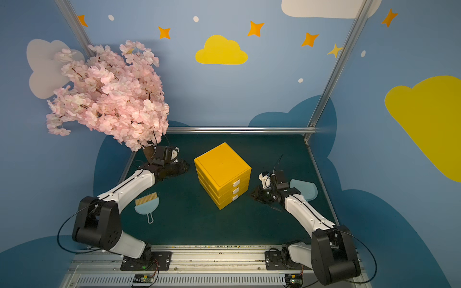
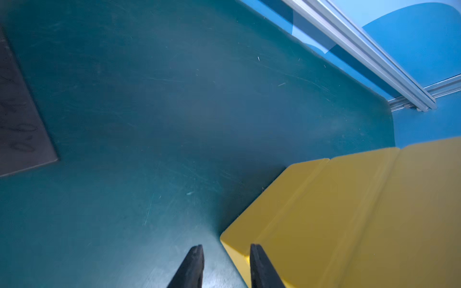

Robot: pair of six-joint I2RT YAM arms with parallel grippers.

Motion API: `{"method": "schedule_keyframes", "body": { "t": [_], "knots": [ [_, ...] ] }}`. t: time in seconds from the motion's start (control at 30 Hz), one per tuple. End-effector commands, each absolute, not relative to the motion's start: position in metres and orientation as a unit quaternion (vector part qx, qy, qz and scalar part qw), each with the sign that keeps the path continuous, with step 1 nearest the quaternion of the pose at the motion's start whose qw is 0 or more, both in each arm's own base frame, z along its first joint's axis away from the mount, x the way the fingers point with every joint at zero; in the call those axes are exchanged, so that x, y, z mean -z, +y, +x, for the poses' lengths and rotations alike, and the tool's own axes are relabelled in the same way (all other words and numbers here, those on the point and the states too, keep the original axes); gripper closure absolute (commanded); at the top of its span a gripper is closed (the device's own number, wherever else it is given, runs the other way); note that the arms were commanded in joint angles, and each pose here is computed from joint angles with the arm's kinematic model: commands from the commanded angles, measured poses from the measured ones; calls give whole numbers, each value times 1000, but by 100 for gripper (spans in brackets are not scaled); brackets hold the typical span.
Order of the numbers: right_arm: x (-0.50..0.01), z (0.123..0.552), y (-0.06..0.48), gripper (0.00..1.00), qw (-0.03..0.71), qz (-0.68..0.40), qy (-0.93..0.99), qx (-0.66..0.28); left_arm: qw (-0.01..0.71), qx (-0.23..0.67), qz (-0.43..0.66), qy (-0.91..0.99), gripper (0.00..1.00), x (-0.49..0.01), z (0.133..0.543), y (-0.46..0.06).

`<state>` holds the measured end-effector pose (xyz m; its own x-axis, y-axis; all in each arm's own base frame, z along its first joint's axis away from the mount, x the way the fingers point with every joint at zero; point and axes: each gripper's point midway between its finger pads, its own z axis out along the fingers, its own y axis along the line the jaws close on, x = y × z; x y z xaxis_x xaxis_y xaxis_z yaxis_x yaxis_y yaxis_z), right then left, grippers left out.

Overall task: Take the seed bags out of the drawer
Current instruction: Adjust the storage box at the center of the board.

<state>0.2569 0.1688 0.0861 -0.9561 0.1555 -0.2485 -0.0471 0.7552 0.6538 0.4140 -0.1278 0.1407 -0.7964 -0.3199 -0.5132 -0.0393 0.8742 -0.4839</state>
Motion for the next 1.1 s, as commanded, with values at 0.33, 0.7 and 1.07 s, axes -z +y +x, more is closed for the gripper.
{"method": "schedule_keyframes", "body": {
  "t": [0.33,0.7,1.07],
  "knots": [
    [-75,310,188,81,140,6,928,-345,263,305,-43,914,63,-130,437,-162],
    [-64,341,189,81,126,-10,943,-309,242,327,-27,913,65,-116,435,-176],
    [-66,371,207,79,122,-37,943,-307,257,315,-38,913,67,-116,387,-185]
  ]
}}
